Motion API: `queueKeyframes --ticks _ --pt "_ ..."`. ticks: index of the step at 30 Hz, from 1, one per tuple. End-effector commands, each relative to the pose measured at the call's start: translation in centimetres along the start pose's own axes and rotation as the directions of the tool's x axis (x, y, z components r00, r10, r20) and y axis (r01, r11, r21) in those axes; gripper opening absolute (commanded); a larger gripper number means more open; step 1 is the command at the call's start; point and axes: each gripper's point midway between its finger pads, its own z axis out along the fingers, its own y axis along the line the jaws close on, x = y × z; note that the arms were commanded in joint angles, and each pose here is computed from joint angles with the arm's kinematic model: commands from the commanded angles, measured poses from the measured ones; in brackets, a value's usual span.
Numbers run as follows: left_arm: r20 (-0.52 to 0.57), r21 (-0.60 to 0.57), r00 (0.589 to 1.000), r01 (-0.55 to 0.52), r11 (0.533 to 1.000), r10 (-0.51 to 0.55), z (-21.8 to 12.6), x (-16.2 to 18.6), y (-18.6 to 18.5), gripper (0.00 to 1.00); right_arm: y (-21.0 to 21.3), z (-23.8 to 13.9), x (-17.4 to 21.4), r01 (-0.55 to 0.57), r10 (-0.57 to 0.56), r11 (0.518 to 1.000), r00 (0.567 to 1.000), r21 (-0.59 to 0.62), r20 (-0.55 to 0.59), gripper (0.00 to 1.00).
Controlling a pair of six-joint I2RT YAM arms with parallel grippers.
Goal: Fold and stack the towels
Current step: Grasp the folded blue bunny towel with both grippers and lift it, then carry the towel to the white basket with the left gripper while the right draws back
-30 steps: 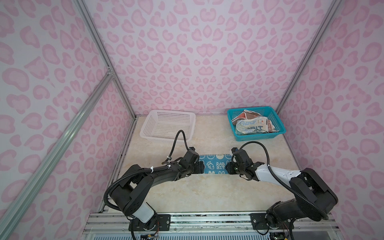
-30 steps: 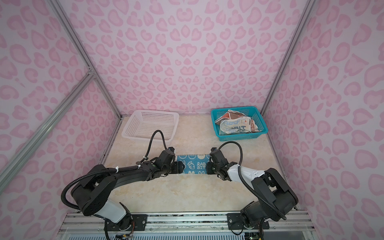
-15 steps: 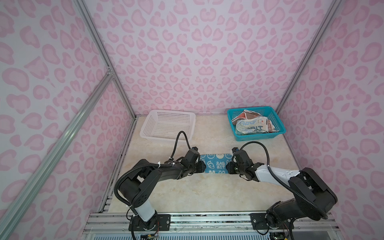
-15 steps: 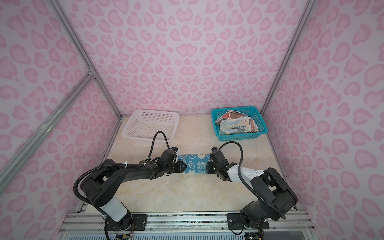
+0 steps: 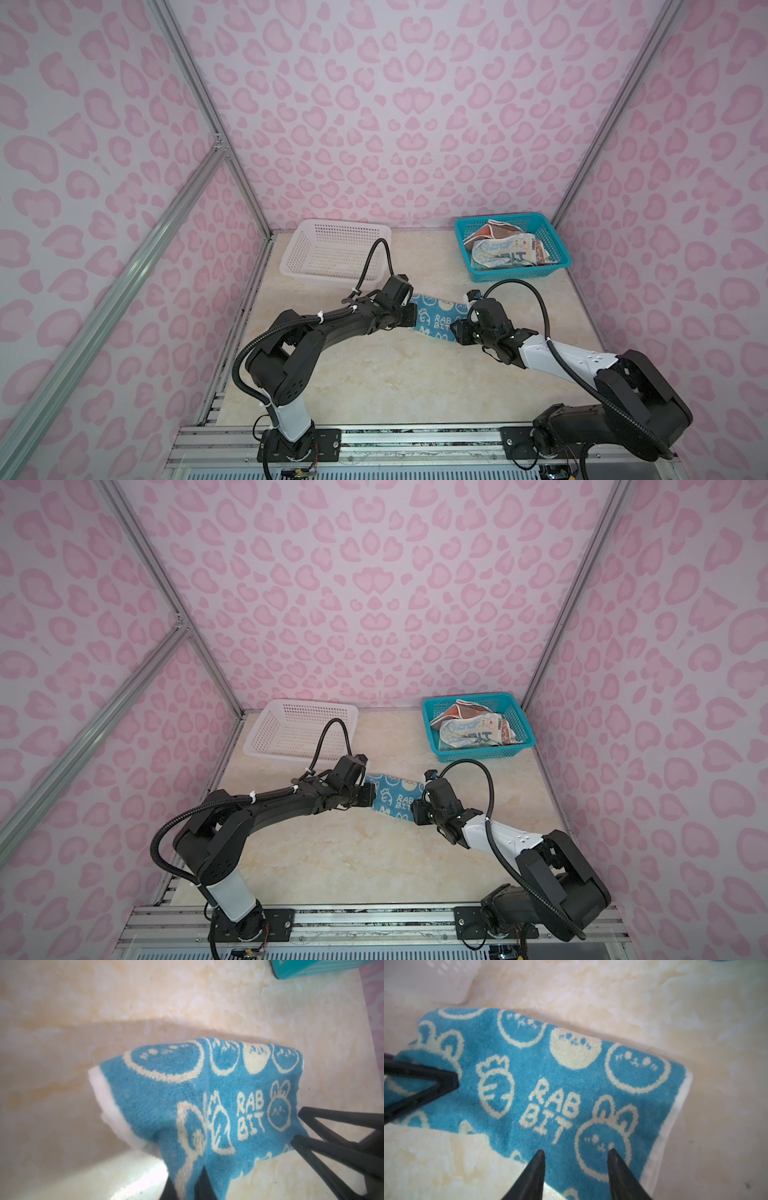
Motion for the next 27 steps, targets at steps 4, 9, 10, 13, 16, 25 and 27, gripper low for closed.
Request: queueKeyframes --ticks 4,9,10,13,16,25,27 --pt "-0.076 -0.156 0.993 -0.097 0.983 0.086 -1.9 -4.7 3.3 0.03 0.1 -1.8 -2.0 0.079 -0.08 0.997 0.99 0.01 0.115 0.51" --pt "-0.07 -0.192 0.994 -0.094 0.977 0.082 -3.8 -9.8 5.6 0.03 -0.1 -1.9 -1.3 0.082 -0.081 0.997 0.987 0.002 0.136 0.51" --pt "-0.067 -0.193 0.995 -0.089 0.977 0.077 -4.1 -10.7 6.0 0.03 -0.2 -1.8 -1.1 0.083 -0.082 0.997 0.988 0.003 0.131 0.51" --pt "-0.04 -0.181 0.997 -0.067 0.981 0.061 -5.4 -13.4 7.1 0.03 -0.1 -1.2 -0.4 0.095 -0.095 0.995 0.99 0.002 0.109 0.51" --pt "-0.022 -0.179 0.998 -0.053 0.982 0.05 -6.5 -15.2 8.5 0.03 0.0 -0.6 0.1 0.101 -0.1 0.995 0.991 0.002 0.088 0.51" --pt "0.007 -0.265 1.0 0.025 0.964 -0.024 -9.8 -17.5 15.7 0.03 0.5 0.5 0.4 0.115 -0.114 0.993 0.991 -0.015 0.067 0.51" --pt "0.017 -0.284 0.999 0.041 0.958 -0.038 -10.4 -17.7 17.1 0.03 0.6 0.8 0.5 0.116 -0.115 0.993 0.991 -0.017 0.062 0.51"
